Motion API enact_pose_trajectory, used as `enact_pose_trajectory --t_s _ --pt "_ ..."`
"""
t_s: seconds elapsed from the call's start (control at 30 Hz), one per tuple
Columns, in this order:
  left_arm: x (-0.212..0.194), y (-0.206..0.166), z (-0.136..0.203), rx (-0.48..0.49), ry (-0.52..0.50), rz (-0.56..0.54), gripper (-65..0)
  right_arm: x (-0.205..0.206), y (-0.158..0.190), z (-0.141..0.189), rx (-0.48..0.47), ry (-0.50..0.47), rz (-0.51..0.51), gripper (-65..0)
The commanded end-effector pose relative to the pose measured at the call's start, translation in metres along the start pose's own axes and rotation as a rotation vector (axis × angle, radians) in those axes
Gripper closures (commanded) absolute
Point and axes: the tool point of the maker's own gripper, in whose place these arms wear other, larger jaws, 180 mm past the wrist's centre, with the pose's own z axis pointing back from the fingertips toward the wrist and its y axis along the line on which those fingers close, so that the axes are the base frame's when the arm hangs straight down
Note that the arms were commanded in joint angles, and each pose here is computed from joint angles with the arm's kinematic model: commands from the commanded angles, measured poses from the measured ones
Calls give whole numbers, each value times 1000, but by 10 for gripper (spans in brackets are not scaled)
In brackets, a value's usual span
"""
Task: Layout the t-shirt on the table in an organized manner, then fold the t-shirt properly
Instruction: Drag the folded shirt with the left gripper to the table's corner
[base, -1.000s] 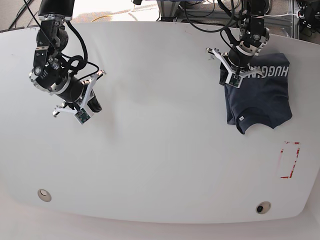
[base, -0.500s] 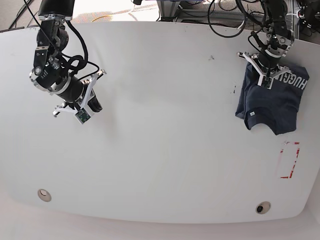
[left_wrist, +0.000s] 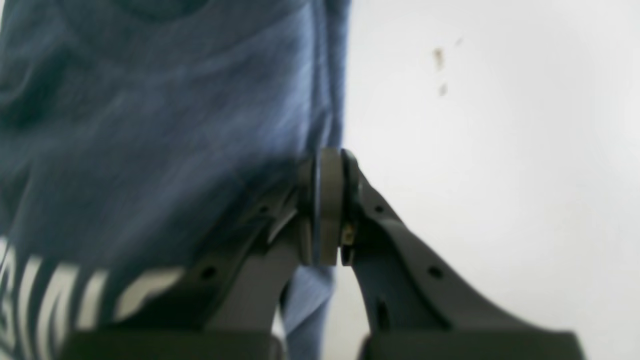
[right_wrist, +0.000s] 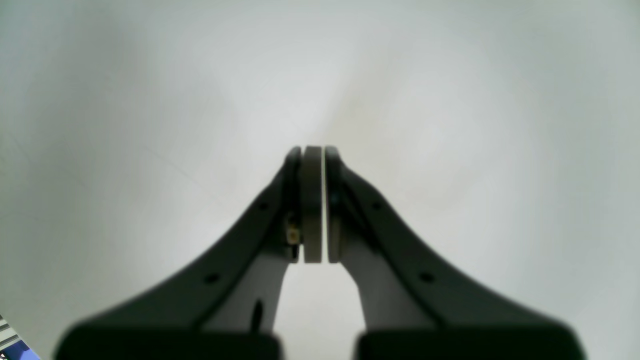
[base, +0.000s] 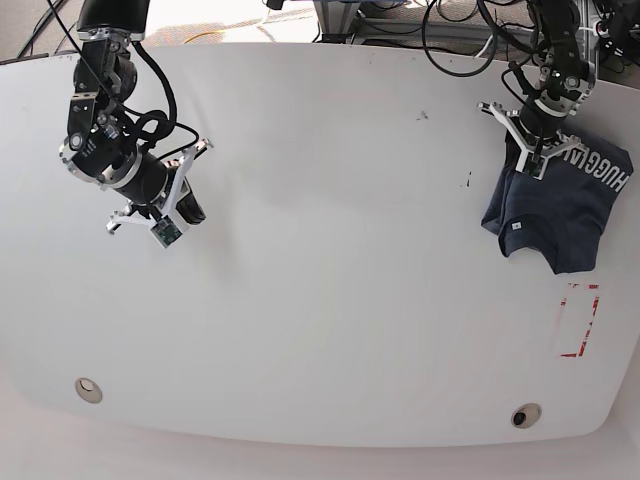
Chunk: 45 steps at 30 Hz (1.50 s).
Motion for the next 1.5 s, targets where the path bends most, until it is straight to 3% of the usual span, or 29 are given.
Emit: enact_pose_trajectory --t_s 0.0,0.37,0.7,1.13,1.47 --pt "34 0 -6 -2 -80 -15 0 13 -5 5 -15 -44 19 -3" --pt "62 6 -45 -12 -75 23 0 14 2 3 -2 -55 -4 -3" --pt "39 37 -58 9 6 19 0 9 7 4 4 -47 -4 -3" --pt "-11 123 -22 184 102 80 0 9 7 4 5 -45 -5 -3" --pt "-44 138 4 165 164 73 0 9 7 4 4 -47 -4 -3"
